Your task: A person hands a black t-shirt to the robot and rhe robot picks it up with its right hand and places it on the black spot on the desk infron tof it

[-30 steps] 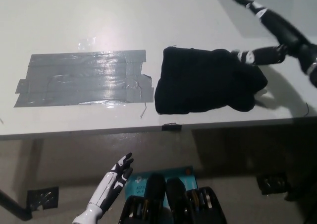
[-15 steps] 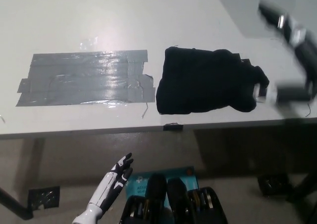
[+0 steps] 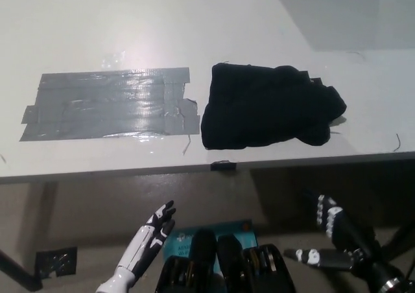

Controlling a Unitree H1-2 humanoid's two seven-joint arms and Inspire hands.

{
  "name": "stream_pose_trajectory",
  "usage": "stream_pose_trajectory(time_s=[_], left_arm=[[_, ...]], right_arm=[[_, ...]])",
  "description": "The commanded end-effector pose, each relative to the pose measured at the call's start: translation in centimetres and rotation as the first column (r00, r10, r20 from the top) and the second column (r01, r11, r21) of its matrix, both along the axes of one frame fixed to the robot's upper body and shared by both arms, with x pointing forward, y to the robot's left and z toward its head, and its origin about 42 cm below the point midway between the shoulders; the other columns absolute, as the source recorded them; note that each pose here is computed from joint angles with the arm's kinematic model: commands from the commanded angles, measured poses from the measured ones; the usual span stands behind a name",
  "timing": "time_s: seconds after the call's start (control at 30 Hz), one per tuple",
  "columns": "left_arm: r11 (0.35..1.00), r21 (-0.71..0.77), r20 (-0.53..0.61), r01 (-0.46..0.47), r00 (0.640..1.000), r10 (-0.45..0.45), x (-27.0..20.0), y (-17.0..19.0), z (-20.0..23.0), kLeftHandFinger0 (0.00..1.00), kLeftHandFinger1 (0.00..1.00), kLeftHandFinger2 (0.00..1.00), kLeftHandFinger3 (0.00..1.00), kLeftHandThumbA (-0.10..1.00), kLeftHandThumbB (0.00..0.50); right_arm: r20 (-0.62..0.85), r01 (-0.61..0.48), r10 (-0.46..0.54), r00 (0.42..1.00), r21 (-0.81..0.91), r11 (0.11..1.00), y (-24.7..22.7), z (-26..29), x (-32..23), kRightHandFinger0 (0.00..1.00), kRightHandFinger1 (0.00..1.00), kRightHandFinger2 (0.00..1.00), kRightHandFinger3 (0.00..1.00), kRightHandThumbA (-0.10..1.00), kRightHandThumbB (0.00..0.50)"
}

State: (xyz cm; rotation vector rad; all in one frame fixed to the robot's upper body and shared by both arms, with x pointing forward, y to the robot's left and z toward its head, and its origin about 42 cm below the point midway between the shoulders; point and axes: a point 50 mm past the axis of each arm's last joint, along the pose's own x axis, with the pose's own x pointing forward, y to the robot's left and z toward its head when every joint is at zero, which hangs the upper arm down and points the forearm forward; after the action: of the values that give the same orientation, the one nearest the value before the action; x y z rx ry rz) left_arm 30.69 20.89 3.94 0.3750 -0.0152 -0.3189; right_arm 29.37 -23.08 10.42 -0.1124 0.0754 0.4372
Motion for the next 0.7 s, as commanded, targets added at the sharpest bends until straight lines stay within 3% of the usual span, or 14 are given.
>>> stream_pose_trajectory(time_s=[0.0, 0.13, 0.37, 0.47, 0.67], left_arm=[[1.000, -0.015, 0.018, 0.014, 1.000, -0.014, -0.9, -0.5, -0.3, 1.00, 1.00, 1.00, 1.00, 1.00, 0.500], [1.000, -0.026, -0.007, 0.004, 1.000, -0.005, -2.2, -0.6, -1.2, 1.00, 1.00, 1.00, 1.00, 1.00, 0.500], [0.999, -0.033, -0.034, -0.029, 0.999, 0.027, -4.4, -0.2, -2.8, 0.97, 1.00, 1.00, 1.00, 1.00, 0.500], [0.998, -0.037, -0.040, -0.045, 0.998, 0.044, -4.5, 0.1, -2.9, 0.98, 1.00, 1.00, 1.00, 1.00, 0.500], [0.998, -0.042, -0.040, -0.057, 0.998, 0.055, -4.4, 0.4, -3.0, 0.97, 1.00, 1.00, 1.00, 1.00, 0.500]], right_arm=[[0.073, -0.049, 0.056, 0.996, -0.085, 0.995, -0.1, 0.3, 0.0, 1.00, 1.00, 1.00, 1.00, 1.00, 0.286], [0.031, -0.053, 0.056, 0.998, -0.087, 0.995, -0.6, -0.5, -0.7, 1.00, 1.00, 1.00, 1.00, 1.00, 0.282], [-0.014, -0.064, 0.063, 0.998, -0.151, 0.986, -0.8, -2.5, -2.6, 1.00, 1.00, 1.00, 1.00, 1.00, 0.319], [-0.003, -0.084, 0.085, 0.996, -0.190, 0.978, -0.6, -2.5, -2.6, 1.00, 1.00, 1.00, 1.00, 1.00, 0.283], [0.002, -0.096, 0.098, 0.995, -0.218, 0.971, -0.5, -2.6, -2.3, 1.00, 1.00, 1.00, 1.00, 1.00, 0.279]])
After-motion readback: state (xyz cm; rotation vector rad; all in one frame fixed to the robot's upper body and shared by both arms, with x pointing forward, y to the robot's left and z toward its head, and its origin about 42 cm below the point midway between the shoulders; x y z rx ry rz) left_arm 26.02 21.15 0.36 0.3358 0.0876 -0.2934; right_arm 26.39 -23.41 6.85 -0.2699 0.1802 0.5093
